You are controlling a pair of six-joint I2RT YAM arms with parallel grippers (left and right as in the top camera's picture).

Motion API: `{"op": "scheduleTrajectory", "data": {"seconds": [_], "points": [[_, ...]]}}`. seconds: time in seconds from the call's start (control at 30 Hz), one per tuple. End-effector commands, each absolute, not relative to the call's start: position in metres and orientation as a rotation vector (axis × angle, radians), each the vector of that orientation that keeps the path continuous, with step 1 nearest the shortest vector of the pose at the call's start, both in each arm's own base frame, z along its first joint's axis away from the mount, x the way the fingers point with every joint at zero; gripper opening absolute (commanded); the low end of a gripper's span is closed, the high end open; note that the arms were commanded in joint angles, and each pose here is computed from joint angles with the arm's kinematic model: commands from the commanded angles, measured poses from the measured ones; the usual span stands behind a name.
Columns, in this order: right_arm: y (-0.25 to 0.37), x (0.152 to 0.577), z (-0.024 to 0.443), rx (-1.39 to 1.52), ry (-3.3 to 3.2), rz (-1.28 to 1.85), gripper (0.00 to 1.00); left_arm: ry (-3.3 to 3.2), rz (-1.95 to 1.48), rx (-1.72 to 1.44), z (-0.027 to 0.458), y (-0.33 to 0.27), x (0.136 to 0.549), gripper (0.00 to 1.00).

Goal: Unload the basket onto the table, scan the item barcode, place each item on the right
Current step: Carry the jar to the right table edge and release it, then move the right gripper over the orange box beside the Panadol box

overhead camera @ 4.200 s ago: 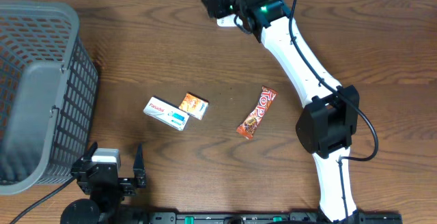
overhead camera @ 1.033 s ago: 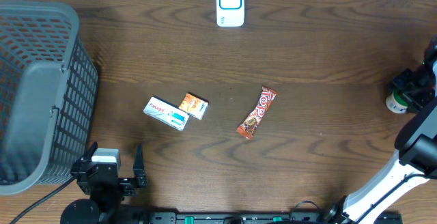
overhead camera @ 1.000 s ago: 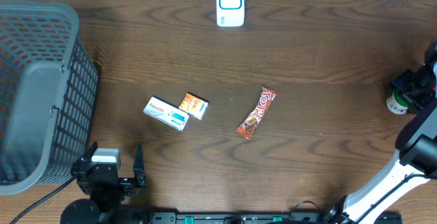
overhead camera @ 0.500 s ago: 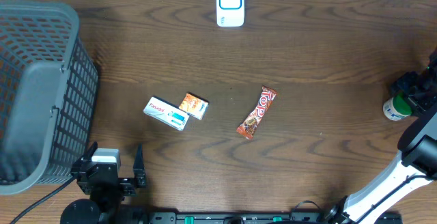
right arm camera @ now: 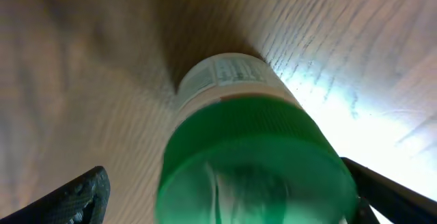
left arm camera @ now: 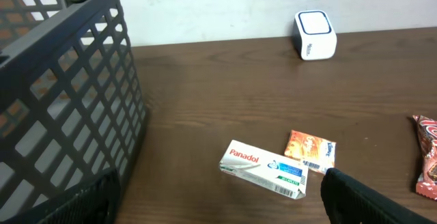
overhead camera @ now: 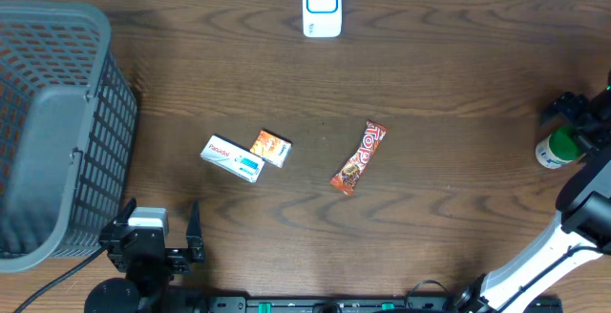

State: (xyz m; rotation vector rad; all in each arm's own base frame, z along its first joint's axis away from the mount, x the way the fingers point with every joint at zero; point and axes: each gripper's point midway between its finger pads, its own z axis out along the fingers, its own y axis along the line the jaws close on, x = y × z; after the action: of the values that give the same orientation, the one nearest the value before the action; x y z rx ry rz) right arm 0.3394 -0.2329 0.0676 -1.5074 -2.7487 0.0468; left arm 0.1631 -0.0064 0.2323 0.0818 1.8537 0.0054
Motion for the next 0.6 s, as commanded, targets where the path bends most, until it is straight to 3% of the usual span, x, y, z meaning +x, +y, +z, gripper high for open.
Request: {"op": "scheduleTrajectory", "data": {"seconds": [0.0,0.27,0.57], "points": [[-0.240,0.344,0.121,-1.635,-2.817,0.048,0.99,1.849,0.004,0.077,0.233,-0.006,0.163,0.93],[-0.223,0.320,0.210,-1.825,-2.900,0.081,0.99,1.849,0.004,0.077,0.233,-0.006,0.163,0.93],[-0.136,0.334,0.254,-1.564,-3.138,-0.104,0.99,1.849,0.004,0.077,0.233,-0.006,0.163,0.93]]}}
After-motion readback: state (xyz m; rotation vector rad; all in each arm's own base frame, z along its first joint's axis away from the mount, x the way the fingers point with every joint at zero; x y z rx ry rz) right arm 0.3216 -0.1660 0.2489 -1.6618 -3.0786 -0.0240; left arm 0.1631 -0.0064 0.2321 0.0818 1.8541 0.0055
